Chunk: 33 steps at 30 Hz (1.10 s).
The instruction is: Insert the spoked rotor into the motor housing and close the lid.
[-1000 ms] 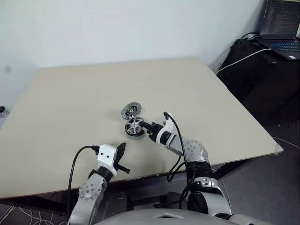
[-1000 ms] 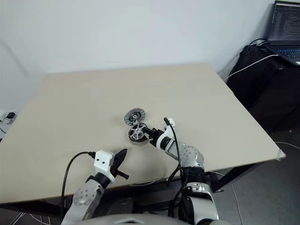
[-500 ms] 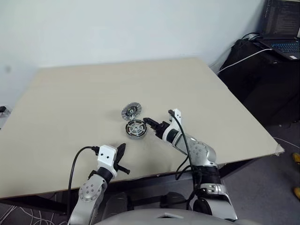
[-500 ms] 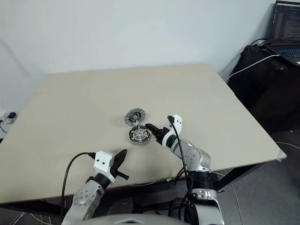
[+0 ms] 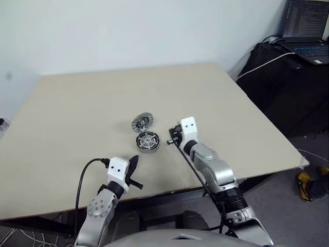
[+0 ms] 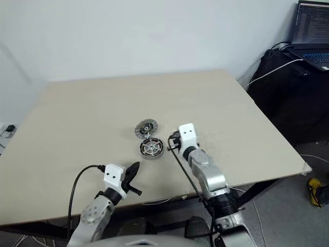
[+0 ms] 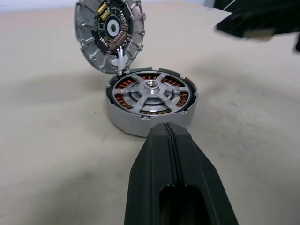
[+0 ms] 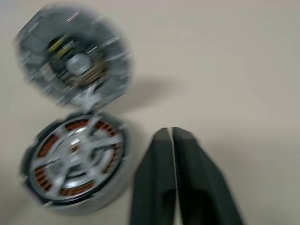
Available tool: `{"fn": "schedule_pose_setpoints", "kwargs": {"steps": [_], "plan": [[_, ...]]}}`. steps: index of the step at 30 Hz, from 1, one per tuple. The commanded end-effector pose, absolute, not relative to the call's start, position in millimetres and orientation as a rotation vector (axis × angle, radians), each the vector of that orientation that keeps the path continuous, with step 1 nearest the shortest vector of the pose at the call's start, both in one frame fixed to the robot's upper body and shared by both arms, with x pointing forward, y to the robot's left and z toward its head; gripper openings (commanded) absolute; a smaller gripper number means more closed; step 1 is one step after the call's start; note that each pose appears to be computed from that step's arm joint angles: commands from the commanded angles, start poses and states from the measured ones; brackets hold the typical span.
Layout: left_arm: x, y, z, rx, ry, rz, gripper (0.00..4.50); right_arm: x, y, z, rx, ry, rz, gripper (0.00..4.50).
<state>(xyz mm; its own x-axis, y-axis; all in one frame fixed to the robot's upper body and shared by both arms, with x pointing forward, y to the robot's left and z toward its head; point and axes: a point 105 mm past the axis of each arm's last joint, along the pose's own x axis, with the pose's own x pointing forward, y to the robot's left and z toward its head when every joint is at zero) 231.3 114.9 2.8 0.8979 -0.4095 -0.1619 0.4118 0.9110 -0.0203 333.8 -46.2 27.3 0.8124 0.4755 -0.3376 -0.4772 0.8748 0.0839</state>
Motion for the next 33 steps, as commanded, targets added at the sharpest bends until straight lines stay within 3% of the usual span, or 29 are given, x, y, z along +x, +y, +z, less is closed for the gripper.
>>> {"fn": "schedule_pose_setpoints", "kwargs": {"steps": [1,9,20,24,29,33], "plan": [[235.4,112.1,11.1,0.017,0.124,-0.435,0.0,345.2,-29.7,34.0,-0.043,0.333,0.543,0.03],[232.4,114.0,10.4,0.015,0.126,-0.415,0.0,354.5,5.5,38.4,-0.107,0.329,0.656,0.03],[229.7,118.1,9.4,0.011,0.126,-0.391,0.0,345.6,13.3,2.0,-0.192,0.477,0.722,0.03],[229.1,120.3,8.0,0.013,0.13,-0.392,0.0,347.5,13.4,27.3,-0.21,0.381,0.8,0.03],[229.2,118.6,5.6,0.012,0.135,-0.402,0.0,331.2,8.0,60.0,-0.531,0.206,1.07,0.03],[229.9,114.1,3.9,0.005,0.137,-0.412,0.0,314.7,-0.2,60.3,-0.772,0.192,1.236,0.94]]}}
